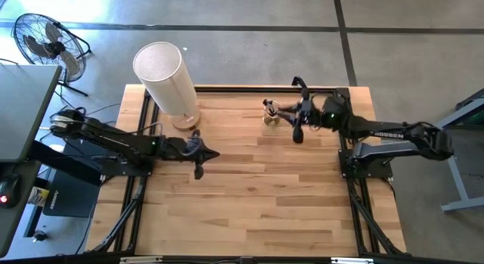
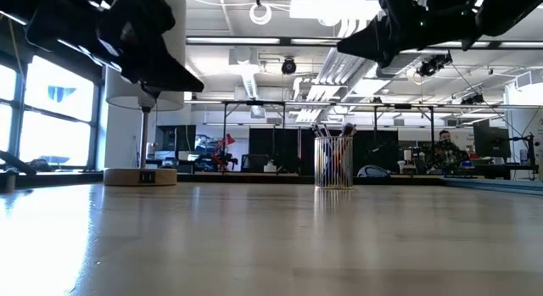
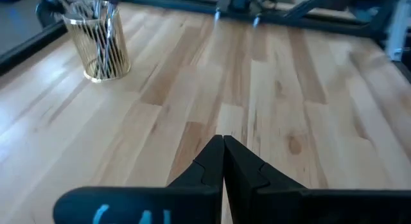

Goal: Put items in baskets/containers
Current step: Return to Home Position

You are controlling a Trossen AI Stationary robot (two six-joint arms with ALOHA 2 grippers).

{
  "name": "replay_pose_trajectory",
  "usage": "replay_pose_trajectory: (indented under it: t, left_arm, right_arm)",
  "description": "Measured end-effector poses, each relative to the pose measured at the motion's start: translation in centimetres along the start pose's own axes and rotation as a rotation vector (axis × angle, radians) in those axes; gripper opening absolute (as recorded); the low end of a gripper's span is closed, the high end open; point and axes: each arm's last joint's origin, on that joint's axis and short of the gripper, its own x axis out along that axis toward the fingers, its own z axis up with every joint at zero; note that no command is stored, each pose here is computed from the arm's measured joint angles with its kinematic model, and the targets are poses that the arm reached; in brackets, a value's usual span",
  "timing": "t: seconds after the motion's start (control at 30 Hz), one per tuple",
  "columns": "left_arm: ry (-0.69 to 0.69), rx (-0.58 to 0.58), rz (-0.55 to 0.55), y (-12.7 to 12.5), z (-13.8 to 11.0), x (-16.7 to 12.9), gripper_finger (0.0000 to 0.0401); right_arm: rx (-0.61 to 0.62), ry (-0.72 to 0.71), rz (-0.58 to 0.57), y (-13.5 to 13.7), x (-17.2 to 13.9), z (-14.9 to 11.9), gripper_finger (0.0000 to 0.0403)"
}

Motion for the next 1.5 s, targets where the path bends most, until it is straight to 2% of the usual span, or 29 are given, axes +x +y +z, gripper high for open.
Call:
replay_pose_trajectory:
  t: [0.1, 0.17, 0.3, 0.47, 0.63, 0.77, 0.93, 1.07, 1.3, 1.4, 1.5]
  left_arm:
    - [-0.031, 0.017, -0.038, 1.4, -0.4, -1.2, 0.0]
    - [-0.023, 0.017, -0.046, 2.5, -1.3, -1.8, 0.0]
    - [-0.072, -0.015, -0.059, 3.9, -2.5, -3.5, 0.0]
    - [-0.155, -0.036, -0.073, 4.5, -4.5, -5.9, 0.0]
    - [-0.136, -0.065, -0.077, 5.1, -7.1, -7.1, 0.0]
    - [-0.144, -0.05, -0.119, 5.1, -7.6, -8.0, 0.0]
    - [-0.286, 0.008, -0.166, 5.1, -6.6, -9.3, 0.0]
    - [-0.354, 0.011, -0.165, 5.1, -6.3, -9.9, 0.0]
    - [-0.359, -0.026, -0.119, 5.2, -6.2, -9.8, 0.0]
    - [-0.356, -0.026, -0.115, 5.3, -6.3, -9.8, 0.0]
    - [-0.352, -0.025, -0.119, 5.2, -6.3, -9.8, 0.0]
  right_arm:
    - [0.003, 0.054, 0.017, 2.0, 0.5, -0.6, 0.0022]
    - [0.023, 0.071, 0.02, 3.2, 0.7, -0.7, 0.0007]
    - [0.112, 0.082, -0.028, 4.9, 0.7, -0.8, 0.0021]
    - [0.148, 0.092, -0.052, 6.4, 0.5, -0.8, 0.0003]
    - [0.203, 0.085, -0.117, 7.2, 0.3, -0.7, 0.0006]
    - [0.22, 0.087, -0.108, 7.5, 0.2, -0.7, 0.0003]
    - [0.245, 0.12, -0.103, 7.6, 0.2, -1.1, 0.0001]
    - [0.231, 0.149, -0.065, 7.7, 0.1, -1.3, 0.0002]
    - [0.221, 0.201, 0.04, 8.0, 0.0, -1.7, 0.0001]
    - [0.219, 0.229, 0.107, 8.2, -0.1, -1.8, 0.0001]
    - [0.172, 0.318, 0.199, 8.5, -0.6, -2.5, 0.0001]
